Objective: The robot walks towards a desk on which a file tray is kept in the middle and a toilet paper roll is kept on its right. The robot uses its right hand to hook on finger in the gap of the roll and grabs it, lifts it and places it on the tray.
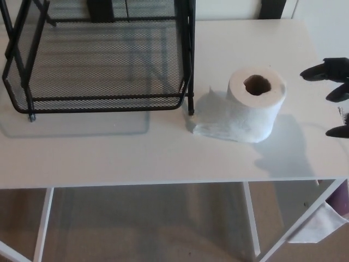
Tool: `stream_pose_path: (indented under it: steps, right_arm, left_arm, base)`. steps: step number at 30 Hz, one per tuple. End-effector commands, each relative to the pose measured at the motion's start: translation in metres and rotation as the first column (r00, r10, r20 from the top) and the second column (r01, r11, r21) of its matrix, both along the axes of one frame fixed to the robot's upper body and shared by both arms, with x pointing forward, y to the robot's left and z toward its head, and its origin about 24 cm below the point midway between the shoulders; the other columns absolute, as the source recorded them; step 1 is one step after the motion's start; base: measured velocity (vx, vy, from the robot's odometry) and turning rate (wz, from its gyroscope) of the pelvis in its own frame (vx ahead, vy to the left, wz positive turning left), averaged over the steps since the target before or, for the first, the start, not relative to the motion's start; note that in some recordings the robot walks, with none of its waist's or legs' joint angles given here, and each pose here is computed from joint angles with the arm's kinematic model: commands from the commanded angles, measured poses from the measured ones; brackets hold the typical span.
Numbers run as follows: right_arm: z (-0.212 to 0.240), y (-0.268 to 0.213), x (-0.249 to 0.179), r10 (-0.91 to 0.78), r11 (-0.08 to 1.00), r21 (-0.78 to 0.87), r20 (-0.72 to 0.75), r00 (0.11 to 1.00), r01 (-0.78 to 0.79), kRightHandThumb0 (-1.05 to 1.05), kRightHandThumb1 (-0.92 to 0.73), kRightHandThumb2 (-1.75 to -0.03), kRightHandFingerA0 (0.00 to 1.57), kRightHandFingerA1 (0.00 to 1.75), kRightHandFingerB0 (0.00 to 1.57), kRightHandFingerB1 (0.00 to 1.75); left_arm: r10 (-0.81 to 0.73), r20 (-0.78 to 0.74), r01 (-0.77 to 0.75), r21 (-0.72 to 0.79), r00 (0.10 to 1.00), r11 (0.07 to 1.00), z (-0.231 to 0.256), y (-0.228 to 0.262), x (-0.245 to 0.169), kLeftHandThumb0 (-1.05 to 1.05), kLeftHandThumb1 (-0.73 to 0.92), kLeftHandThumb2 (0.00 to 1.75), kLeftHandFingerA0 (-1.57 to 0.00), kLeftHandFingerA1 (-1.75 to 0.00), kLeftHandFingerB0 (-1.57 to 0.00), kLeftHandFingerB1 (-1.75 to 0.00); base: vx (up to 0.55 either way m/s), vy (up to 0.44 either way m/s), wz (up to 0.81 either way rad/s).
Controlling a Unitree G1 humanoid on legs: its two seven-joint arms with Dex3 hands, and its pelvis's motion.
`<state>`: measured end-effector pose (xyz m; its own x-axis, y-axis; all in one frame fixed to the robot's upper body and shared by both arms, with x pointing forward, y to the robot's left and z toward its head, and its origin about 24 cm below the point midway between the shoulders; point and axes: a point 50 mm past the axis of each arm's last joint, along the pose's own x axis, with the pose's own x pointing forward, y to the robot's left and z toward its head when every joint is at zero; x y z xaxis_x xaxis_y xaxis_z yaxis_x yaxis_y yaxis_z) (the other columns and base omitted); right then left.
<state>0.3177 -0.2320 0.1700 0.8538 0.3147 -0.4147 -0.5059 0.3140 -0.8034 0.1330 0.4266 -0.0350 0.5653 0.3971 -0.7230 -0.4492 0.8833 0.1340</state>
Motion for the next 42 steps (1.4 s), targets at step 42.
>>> stream_pose_path:
  steps: [42]
  right_arm:
    - [-0.002,0.04,0.013,0.105,0.983,-0.155,0.008,0.994,-0.102,-0.52,-0.6,-0.58,0.29,0.43,0.12,0.3]
  left_arm:
    - [-0.161,-0.106,0.168,0.065,0.981,0.984,0.003,-0.001,0.008,-1.05,0.78,0.94,-0.21,-1.21,0.0,-1.09]
  base:
    - [0.0,0.0,0.0]
